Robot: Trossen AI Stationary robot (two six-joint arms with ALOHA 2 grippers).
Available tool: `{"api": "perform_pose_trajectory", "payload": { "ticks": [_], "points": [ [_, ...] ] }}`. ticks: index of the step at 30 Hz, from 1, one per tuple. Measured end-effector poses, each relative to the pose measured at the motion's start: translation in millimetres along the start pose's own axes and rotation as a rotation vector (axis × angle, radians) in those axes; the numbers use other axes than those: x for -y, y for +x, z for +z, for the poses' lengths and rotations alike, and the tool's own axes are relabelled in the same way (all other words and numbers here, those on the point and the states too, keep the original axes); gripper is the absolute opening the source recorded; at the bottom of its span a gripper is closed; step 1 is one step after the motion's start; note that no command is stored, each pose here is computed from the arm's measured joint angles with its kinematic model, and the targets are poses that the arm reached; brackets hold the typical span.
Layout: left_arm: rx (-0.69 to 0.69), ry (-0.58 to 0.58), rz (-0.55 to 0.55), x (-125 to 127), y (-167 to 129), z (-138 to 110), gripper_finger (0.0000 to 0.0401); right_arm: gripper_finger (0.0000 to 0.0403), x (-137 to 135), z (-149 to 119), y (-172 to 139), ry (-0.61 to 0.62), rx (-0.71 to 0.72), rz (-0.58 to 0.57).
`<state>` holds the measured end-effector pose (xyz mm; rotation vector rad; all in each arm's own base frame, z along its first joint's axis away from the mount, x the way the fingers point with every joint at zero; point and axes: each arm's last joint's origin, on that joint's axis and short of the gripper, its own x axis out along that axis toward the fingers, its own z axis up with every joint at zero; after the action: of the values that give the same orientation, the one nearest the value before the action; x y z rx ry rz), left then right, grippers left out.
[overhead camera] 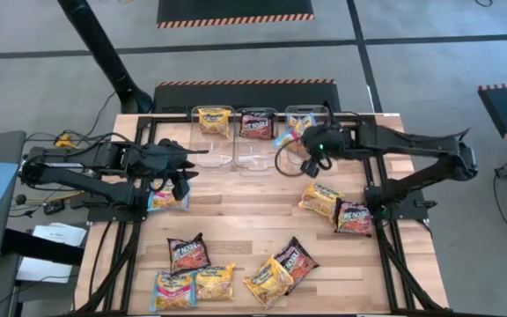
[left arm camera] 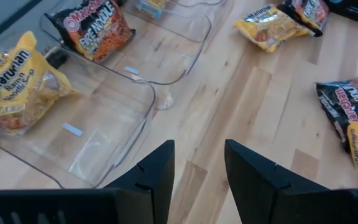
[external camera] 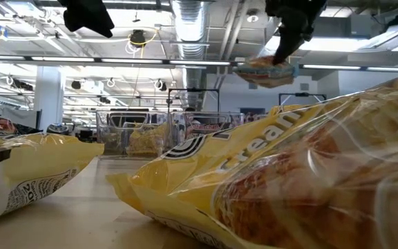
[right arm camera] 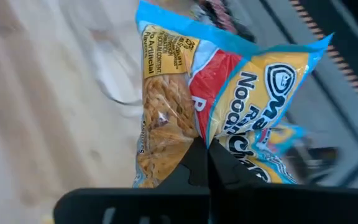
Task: Sort Maruchan noodles
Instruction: Put the blue noodle pack in the right transparent bin
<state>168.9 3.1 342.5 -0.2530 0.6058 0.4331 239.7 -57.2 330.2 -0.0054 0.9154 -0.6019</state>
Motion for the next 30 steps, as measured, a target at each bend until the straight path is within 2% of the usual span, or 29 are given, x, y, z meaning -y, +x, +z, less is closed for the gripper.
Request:
{"api": "perform_pose_trajectory", "payload": {
  "ticks": [8,17,23,30],
  "points": [
    [0.004,0.000,0.010,0,0,0,0.0128,0.0000,32,1,33,-0.265,-0.128,-0.124],
    [0.032,-0.008,0.073,-2,0,1,0.0128,0.0000,49,-2,78,-0.557,-0.329,-0.155],
    [0.050,-0.009,0.115,-3,0,2,0.0128,0.0001,53,-7,110,-0.638,-0.435,-0.123],
    [0.055,-0.027,0.121,-4,0,2,0.0128,0.0001,48,-10,135,-0.708,-0.478,-0.094]
  ]
}}
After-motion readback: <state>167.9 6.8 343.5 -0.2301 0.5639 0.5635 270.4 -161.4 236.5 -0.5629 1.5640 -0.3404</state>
